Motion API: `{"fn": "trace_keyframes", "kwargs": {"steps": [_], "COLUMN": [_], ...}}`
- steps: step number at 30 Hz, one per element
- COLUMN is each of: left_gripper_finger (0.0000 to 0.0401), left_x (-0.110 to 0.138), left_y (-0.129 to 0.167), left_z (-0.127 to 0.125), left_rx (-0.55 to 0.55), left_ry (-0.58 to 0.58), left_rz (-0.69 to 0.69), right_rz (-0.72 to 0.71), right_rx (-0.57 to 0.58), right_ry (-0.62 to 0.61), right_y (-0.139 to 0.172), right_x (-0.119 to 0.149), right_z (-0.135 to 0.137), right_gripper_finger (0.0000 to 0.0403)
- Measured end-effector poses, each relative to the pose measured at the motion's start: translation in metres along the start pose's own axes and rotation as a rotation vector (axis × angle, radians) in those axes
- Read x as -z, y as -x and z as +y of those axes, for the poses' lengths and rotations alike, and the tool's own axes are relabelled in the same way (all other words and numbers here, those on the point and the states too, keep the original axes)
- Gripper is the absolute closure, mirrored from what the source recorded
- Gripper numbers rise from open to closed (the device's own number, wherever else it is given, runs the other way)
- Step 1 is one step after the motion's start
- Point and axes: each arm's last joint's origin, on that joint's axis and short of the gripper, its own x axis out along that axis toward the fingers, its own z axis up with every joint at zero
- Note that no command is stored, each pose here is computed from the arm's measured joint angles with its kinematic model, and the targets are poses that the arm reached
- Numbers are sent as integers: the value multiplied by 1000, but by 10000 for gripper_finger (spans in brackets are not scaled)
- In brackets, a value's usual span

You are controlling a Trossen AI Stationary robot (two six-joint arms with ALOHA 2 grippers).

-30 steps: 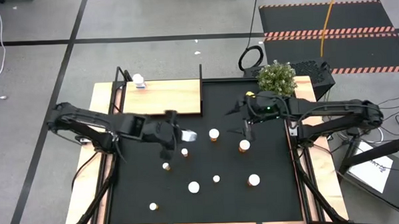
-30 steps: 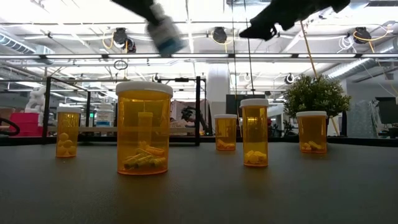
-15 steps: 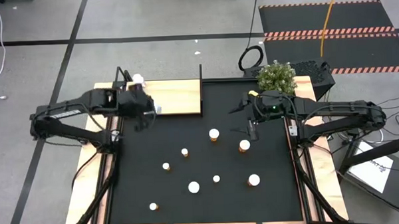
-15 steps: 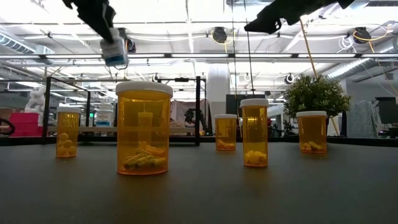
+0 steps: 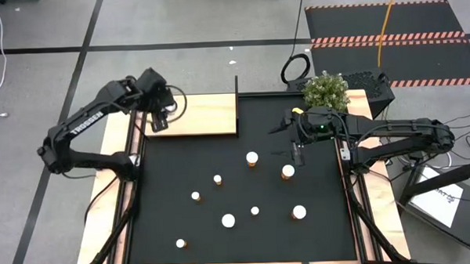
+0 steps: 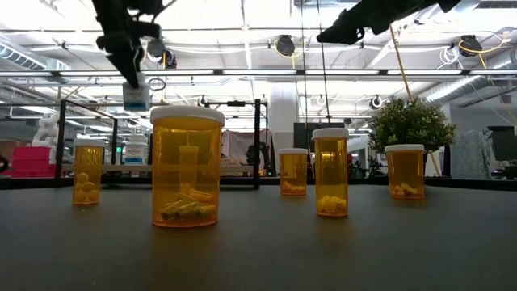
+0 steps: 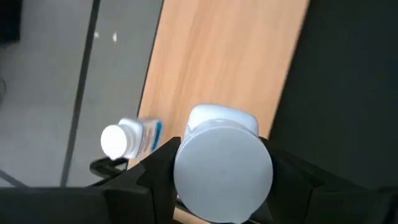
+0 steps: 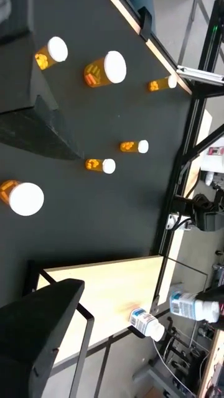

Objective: Pick and place medicine bottles onto shelf by color
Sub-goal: Put the white pill bottle on the shelf aligned with the other white pill bottle on the shelf

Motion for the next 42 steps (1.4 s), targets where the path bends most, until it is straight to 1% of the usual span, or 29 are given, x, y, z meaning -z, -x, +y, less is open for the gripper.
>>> {"fn": "trace_keyframes", "kwargs": {"steps": [4,9,15,20,23,25,30,33,36,42], "left_gripper_finger": [213,213,213,213,213,213,213,213,213,213], "left_x": [12,29,40,46,49,51,60,66,67,70], "left_y": [-13,-35,-62,-77,-82,-84,-88,-90,-90,-93], "left_z": [11,16,13,7,5,6,13,17,19,23], "left_rx": [36,54,48,56,62,60,45,67,65,86], "left_ry": [5,6,-33,-64,-83,-73,11,44,51,27], "left_rz": [18,70,73,80,86,85,83,60,52,29], "right_rz": [0,0,0,-10,-30,-41,-42,-42,-42,-46], "right_rx": [0,0,0,3,8,11,12,12,11,13], "right_ry": [0,-2,-10,-8,-2,3,6,9,10,32], "right_y": [0,0,0,0,0,0,0,0,0,0], "right_x": [0,0,0,-1,-3,-4,-4,-4,-4,-5], "right_z": [0,0,0,0,-1,-1,-1,-1,-1,-1], "right_gripper_finger": [83,83,83,83,83,83,83,83,83,83]}}
